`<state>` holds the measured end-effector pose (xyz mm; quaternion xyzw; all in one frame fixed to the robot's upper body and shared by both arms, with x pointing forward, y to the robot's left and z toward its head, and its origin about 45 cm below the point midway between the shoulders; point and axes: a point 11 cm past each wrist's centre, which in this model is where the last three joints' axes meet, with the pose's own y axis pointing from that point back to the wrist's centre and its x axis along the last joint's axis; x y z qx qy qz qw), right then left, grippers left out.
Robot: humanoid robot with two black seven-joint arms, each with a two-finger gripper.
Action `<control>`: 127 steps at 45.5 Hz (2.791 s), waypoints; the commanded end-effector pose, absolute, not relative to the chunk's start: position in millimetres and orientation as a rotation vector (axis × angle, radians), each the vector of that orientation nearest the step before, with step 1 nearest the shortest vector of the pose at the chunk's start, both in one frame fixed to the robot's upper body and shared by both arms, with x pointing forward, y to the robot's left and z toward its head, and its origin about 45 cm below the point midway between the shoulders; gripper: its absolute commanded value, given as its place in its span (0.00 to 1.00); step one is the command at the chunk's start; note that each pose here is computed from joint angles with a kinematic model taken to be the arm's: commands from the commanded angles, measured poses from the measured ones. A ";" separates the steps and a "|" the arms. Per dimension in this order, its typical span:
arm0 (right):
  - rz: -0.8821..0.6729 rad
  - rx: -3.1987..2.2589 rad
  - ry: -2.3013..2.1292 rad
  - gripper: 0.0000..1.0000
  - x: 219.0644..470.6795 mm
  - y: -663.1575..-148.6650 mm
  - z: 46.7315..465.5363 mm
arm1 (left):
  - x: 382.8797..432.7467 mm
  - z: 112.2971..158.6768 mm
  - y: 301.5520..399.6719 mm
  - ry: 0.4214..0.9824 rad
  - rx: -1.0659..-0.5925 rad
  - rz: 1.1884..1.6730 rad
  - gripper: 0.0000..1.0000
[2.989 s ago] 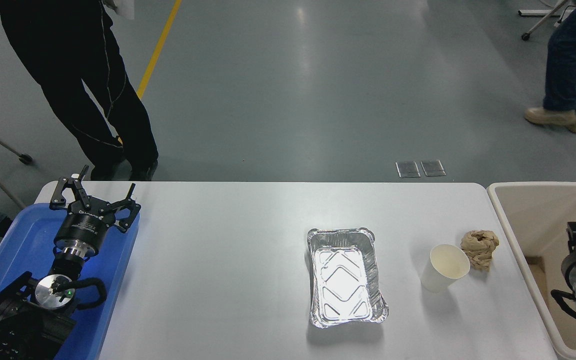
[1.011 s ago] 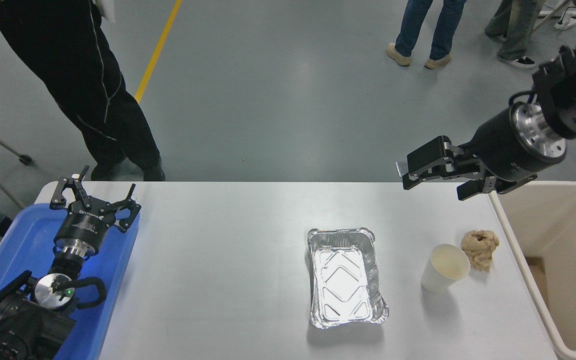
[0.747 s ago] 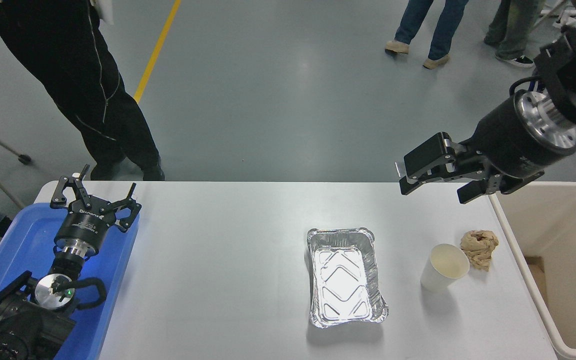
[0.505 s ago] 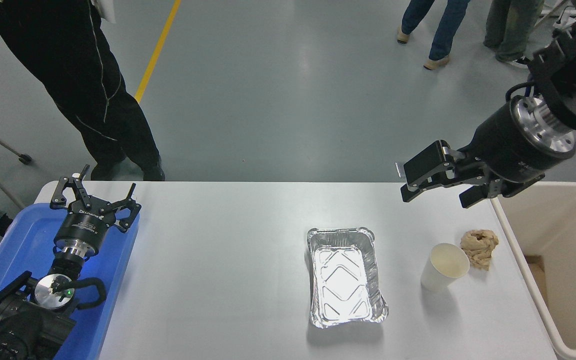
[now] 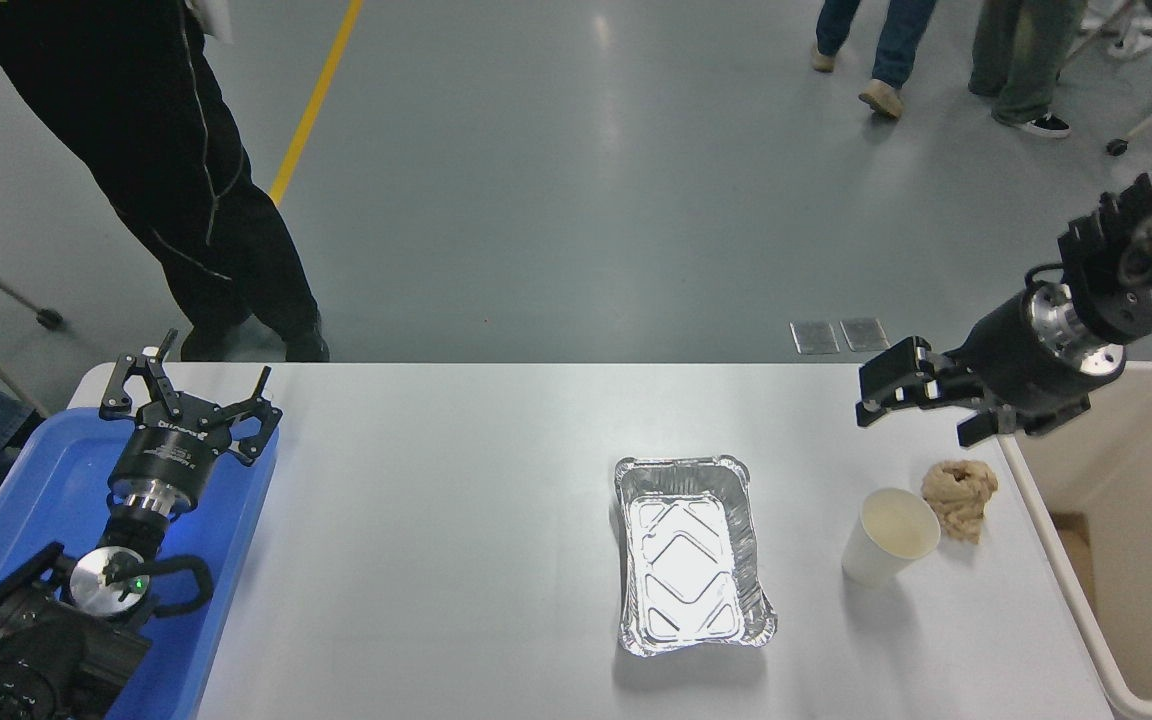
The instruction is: Pick up paper cup place in dustbin
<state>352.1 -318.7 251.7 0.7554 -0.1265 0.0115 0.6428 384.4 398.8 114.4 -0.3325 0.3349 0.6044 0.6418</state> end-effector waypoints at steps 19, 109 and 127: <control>-0.007 1.612 -0.327 1.00 333.3 -372.8 145.1 | 384.3 114.2 398.7 0.764 -0.756 1.377 0.99; 0.171 1.868 -0.217 0.00 316.6 -306.3 382.8 | 384.3 114.4 398.9 0.763 -0.758 1.378 0.99; 0.343 1.864 -0.221 0.00 311.7 -284.6 470.6 | 384.3 114.4 398.9 0.763 -0.758 1.378 0.99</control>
